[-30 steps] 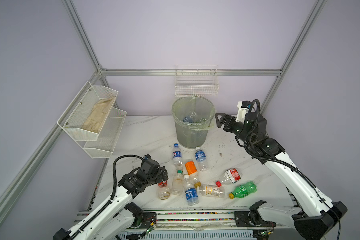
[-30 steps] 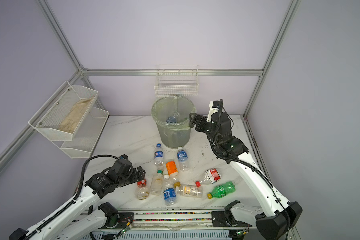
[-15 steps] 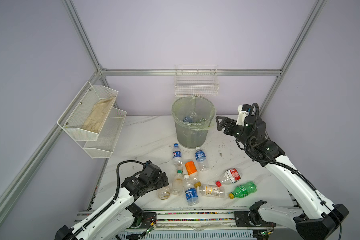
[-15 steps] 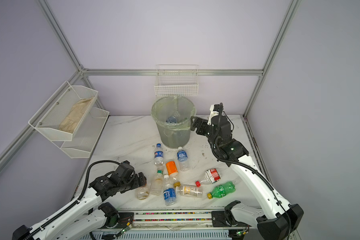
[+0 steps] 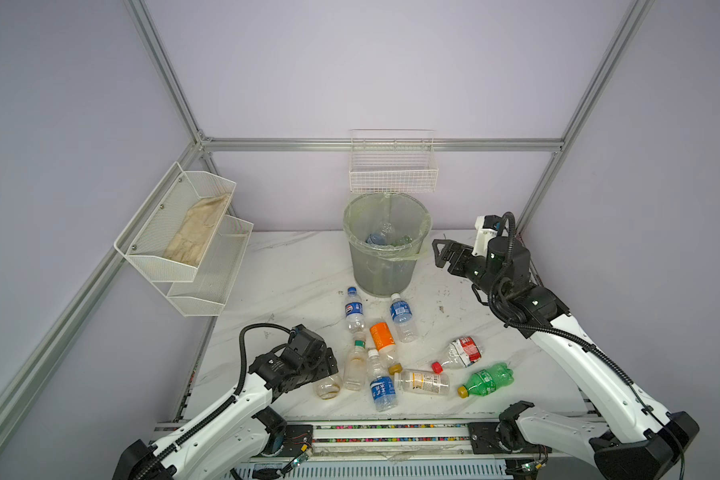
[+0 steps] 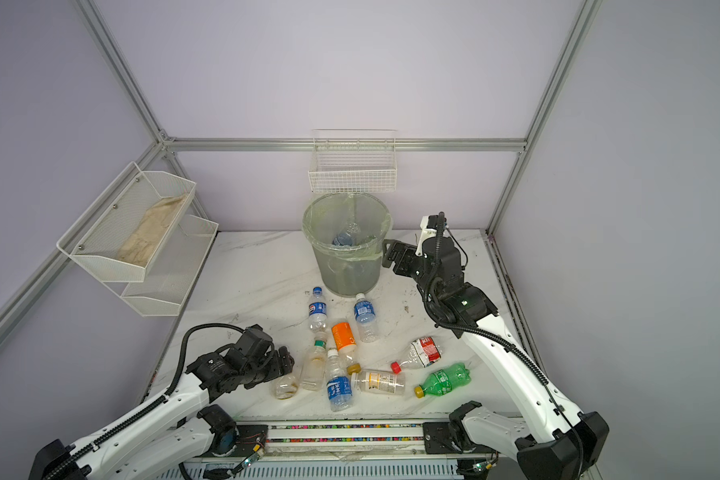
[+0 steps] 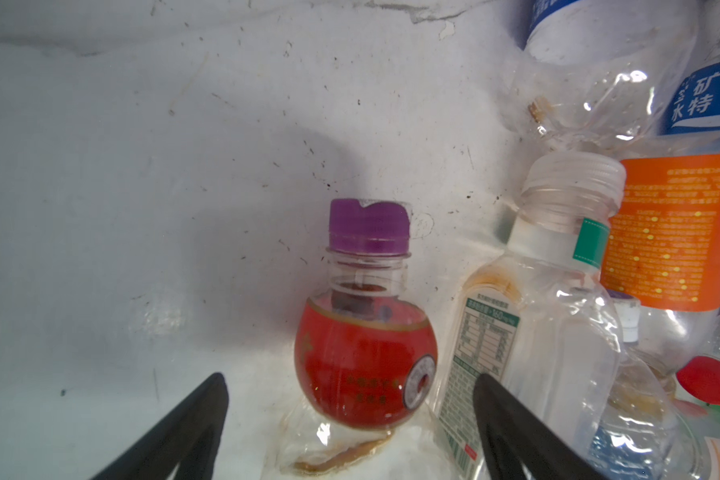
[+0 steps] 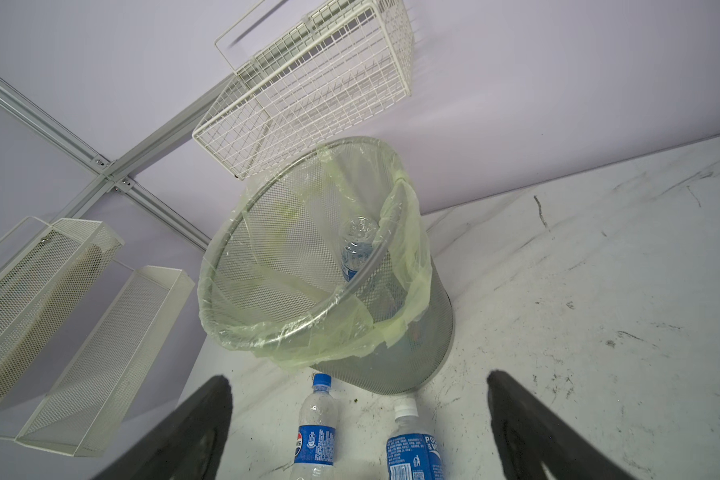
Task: Throw the plastic bottles in the bin
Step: 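Hold the right gripper above the bin while the left gripper moves toward the pile, then lower the left gripper onto the red purple-capped bottle and close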
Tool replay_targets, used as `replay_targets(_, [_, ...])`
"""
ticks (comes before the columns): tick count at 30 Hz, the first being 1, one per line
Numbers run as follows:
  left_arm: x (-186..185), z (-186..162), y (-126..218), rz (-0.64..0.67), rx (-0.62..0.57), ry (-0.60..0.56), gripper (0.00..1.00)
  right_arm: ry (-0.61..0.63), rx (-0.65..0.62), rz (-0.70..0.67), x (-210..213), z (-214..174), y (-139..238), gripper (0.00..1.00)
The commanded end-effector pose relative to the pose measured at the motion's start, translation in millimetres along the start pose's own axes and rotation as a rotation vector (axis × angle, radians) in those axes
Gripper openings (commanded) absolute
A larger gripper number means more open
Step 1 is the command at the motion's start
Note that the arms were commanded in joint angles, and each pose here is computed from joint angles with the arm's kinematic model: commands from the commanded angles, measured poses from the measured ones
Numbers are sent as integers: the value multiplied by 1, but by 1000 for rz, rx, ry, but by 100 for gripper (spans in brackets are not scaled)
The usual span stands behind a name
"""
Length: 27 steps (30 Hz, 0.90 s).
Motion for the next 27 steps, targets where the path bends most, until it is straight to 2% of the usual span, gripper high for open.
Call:
replay_targets(1, [1, -5, -10, -14, 11, 3, 88, -10, -19, -9, -2, 2, 6, 97])
replay_targets(11, [0, -7, -22, -2, 31, -3, 83, -10, -12, -24, -7, -3, 7, 97])
replay_targets(17, [1, -8, -26, 5, 39, -7, 75, -9, -8, -32, -10, -5, 7, 97])
replay_targets(20, [2, -9, -28, 12, 43, -6, 68, -8, -11, -33, -10, -5, 8, 97])
replay_targets(27, [2, -9, -27, 8, 32, -6, 43, -8, -14, -34, -11, -5, 10, 97])
Point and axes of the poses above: each gripper's point midway between its finger pads, its own y axis back along the fingers, its own x axis along the line the jaws close on, z = x × y, the point moved 7 cm from there along y, back along the fingers, and after that the axes turned 8 degrees about -y, right-handed, at the moved point
